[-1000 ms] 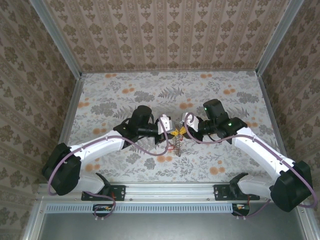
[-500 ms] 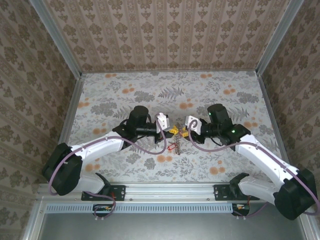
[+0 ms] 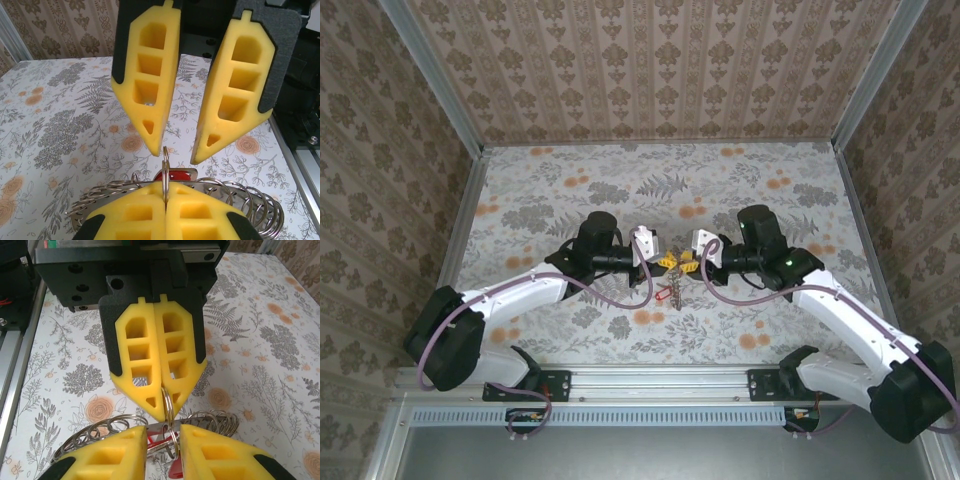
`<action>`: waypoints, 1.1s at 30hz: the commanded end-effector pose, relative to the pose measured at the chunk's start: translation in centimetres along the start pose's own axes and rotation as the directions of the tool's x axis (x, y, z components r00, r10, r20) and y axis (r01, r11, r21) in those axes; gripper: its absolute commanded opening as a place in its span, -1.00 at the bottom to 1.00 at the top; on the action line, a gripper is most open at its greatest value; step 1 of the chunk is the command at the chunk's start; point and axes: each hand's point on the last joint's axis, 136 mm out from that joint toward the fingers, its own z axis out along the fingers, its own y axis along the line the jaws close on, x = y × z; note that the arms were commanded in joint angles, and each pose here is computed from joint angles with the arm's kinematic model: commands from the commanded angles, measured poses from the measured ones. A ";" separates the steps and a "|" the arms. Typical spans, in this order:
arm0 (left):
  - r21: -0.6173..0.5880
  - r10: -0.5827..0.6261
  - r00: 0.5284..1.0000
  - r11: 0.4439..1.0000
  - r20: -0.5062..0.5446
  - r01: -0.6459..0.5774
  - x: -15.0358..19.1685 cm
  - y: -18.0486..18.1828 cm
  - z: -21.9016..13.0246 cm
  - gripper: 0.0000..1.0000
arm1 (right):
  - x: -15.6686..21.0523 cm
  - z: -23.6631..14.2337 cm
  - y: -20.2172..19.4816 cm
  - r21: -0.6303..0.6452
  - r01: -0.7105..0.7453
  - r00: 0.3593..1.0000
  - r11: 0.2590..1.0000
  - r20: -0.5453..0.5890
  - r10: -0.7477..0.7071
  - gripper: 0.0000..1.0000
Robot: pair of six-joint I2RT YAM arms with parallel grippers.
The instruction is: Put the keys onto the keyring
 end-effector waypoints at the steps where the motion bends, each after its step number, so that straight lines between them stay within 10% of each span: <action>1: 0.022 0.030 0.999 0.999 0.044 -0.031 -1.7 -0.4 -0.2 -1.00 | -2.1 -0.3 -0.5 -0.010 0.056 0.997 0.998 0.059 -0.055 -0.51; 33: -0.023 0.074 0.993 0.997 -0.089 -0.076 -0.5 0.1 -0.1 -0.74 | -0.9 0.5 0.0 -0.081 0.001 0.994 0.997 -0.110 -0.010 -0.97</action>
